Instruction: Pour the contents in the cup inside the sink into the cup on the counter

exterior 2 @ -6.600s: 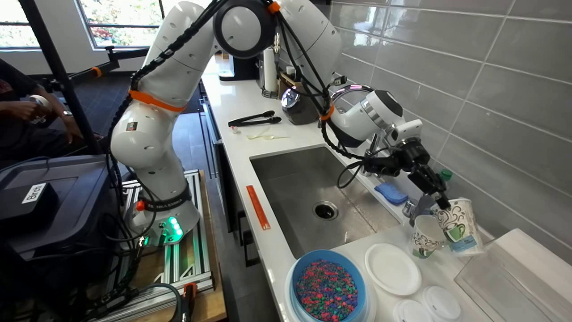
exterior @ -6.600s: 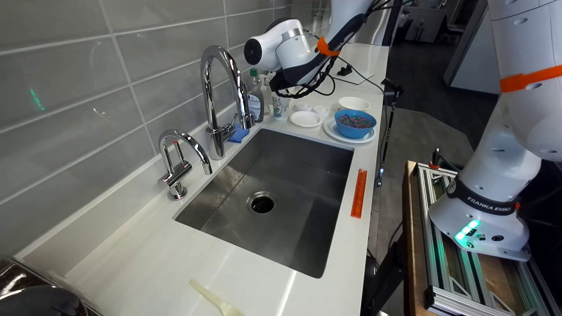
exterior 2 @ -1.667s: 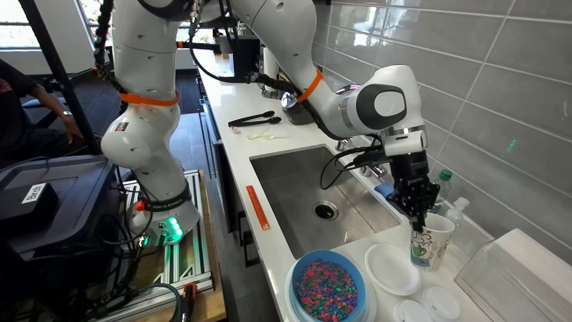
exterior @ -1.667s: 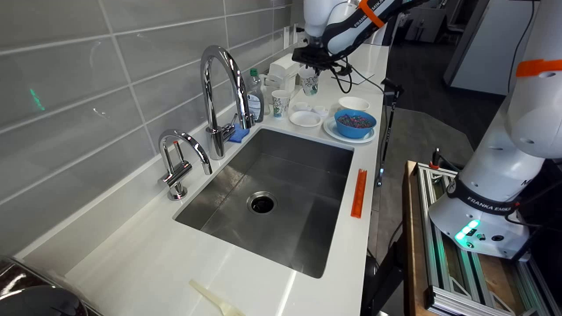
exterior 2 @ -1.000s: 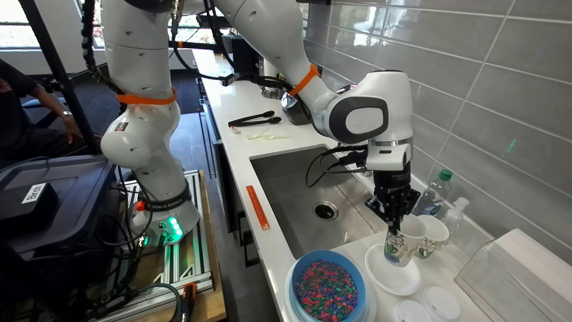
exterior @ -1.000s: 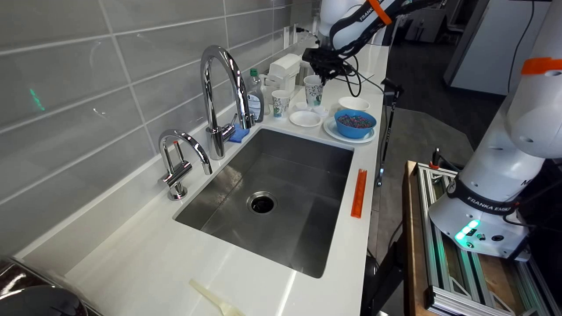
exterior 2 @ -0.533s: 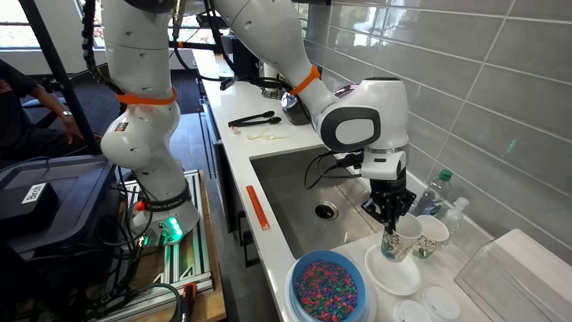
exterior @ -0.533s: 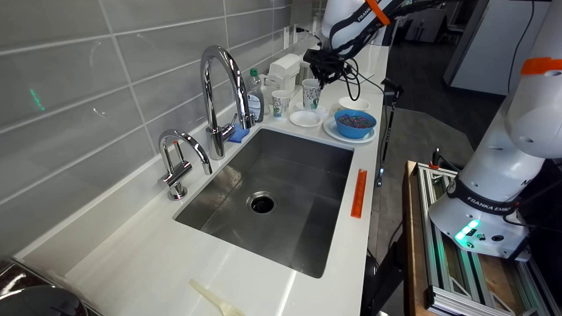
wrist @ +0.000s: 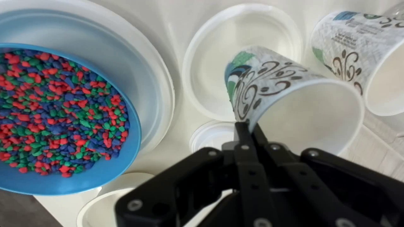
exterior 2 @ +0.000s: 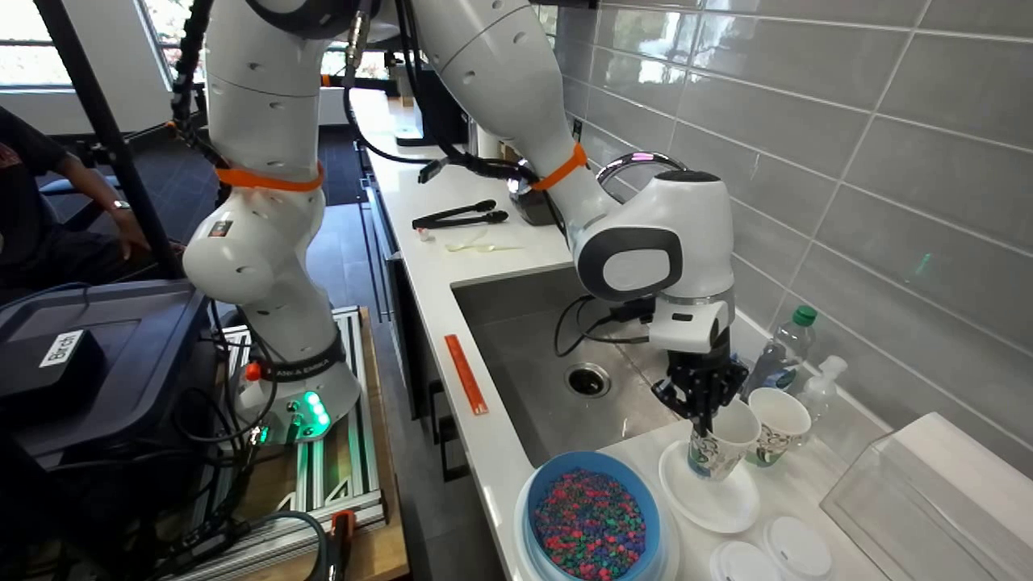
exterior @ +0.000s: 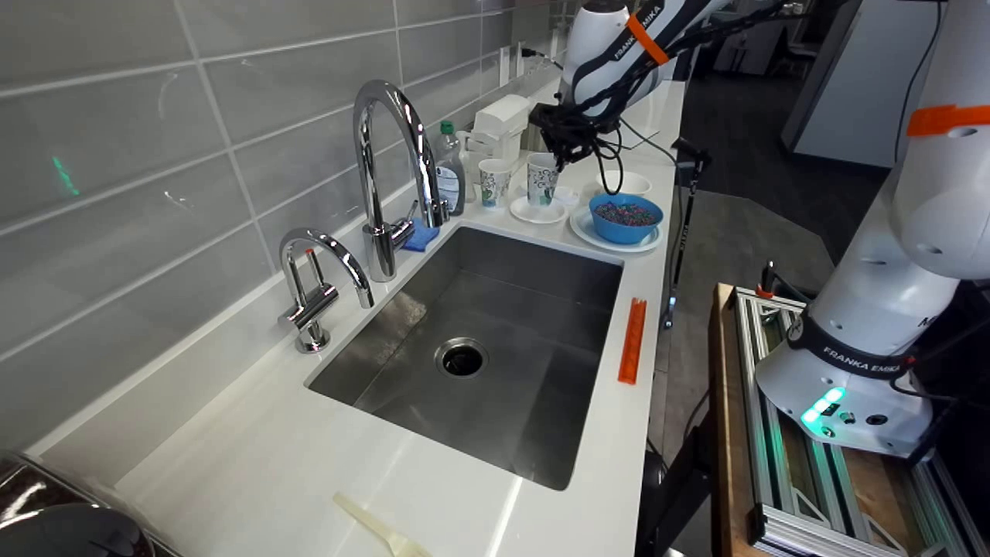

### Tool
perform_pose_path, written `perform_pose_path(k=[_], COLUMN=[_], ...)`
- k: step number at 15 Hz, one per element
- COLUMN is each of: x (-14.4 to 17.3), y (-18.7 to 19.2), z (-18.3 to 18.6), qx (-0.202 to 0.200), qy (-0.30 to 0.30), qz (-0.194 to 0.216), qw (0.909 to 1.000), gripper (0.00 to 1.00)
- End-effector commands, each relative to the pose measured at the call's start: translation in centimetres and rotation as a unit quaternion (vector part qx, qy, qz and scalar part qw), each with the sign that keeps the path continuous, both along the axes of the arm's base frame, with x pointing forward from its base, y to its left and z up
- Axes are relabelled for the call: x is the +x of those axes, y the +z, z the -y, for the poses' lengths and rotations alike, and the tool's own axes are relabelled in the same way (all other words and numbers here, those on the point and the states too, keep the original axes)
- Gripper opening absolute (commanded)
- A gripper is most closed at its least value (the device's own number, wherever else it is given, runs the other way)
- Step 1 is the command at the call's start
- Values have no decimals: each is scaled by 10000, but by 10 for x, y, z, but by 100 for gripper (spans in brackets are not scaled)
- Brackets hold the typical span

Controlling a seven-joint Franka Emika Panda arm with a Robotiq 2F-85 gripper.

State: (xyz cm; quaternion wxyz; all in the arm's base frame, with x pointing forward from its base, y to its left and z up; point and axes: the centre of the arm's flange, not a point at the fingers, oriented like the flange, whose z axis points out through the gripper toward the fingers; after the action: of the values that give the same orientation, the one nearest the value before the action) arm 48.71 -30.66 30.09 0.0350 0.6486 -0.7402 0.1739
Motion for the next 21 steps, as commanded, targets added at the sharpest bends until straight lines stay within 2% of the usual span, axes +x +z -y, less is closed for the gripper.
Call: perform_pose_path(k=[1,12,13,14,21], x=[7,12,12,12,10], y=[-14,-28,-28,-29,-22], z=[8,20,21,22,24], qx=[37,103,101,100,103], qy=[-65,-226,-238,-251,-265], qz=[124,89,81,73,176], qw=[9999,9997,9996,9996,9994], gripper=[1,1,29,29,80])
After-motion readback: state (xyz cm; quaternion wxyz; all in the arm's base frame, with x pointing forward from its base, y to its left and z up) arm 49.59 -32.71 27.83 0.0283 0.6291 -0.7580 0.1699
